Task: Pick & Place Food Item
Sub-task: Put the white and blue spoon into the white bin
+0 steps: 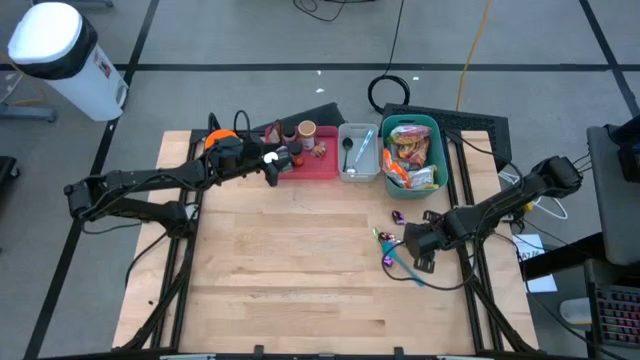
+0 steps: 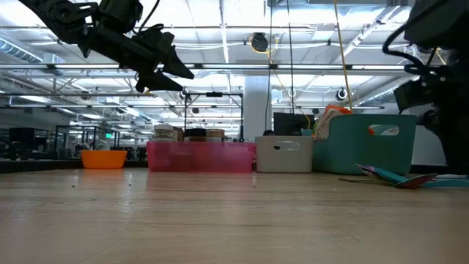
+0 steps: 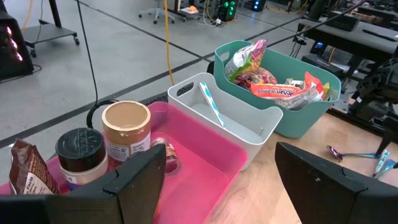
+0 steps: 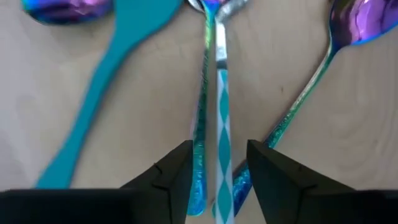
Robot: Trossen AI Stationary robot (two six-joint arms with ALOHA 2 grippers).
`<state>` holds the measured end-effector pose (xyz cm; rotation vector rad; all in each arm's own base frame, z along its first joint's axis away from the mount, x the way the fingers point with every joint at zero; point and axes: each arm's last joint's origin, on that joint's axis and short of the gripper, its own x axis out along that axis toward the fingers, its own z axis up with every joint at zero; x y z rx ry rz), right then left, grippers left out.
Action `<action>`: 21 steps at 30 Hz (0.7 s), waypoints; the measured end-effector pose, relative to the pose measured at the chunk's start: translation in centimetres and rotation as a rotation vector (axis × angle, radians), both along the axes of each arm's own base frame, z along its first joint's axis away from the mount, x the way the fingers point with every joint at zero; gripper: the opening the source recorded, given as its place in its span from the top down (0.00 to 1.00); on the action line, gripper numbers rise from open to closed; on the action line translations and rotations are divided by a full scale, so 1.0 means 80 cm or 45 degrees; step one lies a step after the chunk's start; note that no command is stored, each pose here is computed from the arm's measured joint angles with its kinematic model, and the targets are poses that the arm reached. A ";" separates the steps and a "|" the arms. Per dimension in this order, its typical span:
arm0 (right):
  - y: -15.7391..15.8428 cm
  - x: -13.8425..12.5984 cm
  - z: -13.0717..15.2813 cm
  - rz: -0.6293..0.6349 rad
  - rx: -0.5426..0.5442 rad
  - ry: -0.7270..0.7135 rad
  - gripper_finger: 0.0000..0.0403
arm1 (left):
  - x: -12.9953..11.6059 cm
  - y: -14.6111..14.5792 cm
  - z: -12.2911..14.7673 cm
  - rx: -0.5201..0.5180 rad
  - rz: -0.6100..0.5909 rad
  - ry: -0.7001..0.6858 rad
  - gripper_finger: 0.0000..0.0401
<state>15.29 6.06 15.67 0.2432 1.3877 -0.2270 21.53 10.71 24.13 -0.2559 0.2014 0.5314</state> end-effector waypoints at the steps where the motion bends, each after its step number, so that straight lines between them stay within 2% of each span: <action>1: 0.000 -0.001 -0.004 0.000 0.001 -0.002 0.65 | 0.000 0.000 0.000 0.000 0.000 0.000 0.23; 7: -0.004 -0.009 -0.022 -0.006 0.004 -0.014 0.72 | 0.000 0.000 0.000 0.000 0.001 0.000 0.23; 21: -0.003 -0.007 -0.020 -0.005 0.028 -0.058 0.97 | 0.000 0.000 0.000 0.000 0.001 -0.001 0.23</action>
